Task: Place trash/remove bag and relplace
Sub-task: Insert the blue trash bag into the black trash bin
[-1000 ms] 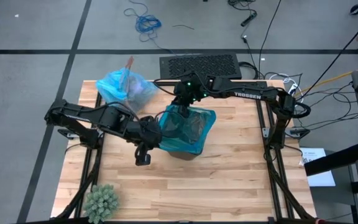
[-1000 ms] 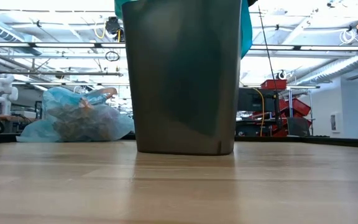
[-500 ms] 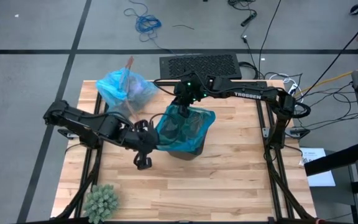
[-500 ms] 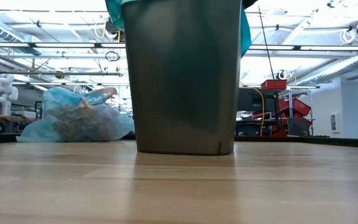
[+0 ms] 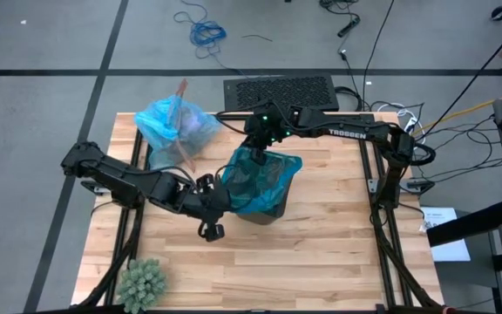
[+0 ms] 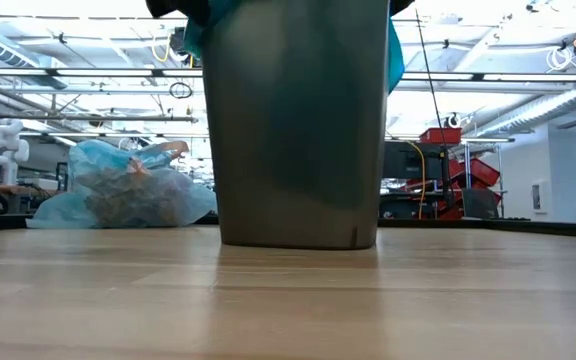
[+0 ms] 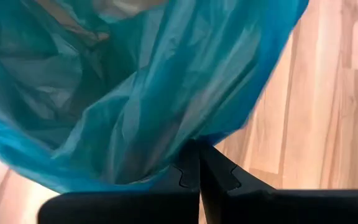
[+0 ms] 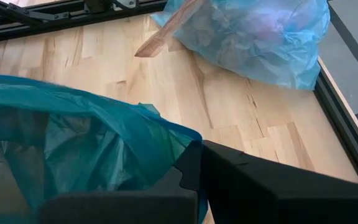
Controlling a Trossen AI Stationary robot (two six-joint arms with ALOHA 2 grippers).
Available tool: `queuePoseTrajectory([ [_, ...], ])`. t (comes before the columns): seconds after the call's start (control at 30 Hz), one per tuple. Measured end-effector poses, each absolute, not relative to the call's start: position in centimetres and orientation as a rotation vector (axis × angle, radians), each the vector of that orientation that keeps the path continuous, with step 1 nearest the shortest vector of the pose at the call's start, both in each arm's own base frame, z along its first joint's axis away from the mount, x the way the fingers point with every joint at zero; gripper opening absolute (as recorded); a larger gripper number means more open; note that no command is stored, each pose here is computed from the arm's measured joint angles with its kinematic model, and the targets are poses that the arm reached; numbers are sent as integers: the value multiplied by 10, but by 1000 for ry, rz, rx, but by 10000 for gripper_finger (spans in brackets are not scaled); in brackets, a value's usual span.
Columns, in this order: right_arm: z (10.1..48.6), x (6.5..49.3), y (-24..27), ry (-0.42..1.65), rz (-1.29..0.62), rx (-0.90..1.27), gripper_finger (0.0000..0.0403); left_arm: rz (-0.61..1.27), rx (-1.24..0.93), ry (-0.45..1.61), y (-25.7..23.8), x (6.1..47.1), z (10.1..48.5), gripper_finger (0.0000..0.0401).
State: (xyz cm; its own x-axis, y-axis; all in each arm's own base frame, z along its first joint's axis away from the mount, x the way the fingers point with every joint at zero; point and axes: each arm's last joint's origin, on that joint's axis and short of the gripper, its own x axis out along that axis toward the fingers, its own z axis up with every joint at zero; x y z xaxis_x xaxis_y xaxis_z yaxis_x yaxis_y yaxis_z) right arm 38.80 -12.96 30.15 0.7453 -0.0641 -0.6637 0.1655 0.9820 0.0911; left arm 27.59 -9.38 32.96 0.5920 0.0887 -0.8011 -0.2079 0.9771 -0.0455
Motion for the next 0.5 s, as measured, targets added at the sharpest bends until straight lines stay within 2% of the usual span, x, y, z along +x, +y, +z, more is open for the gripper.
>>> queuePoseTrajectory([
  [0.5, 300, 386, -129, 745, -123, 154, 0, 200, -164, 880, -95, 281, 313, 0],
])
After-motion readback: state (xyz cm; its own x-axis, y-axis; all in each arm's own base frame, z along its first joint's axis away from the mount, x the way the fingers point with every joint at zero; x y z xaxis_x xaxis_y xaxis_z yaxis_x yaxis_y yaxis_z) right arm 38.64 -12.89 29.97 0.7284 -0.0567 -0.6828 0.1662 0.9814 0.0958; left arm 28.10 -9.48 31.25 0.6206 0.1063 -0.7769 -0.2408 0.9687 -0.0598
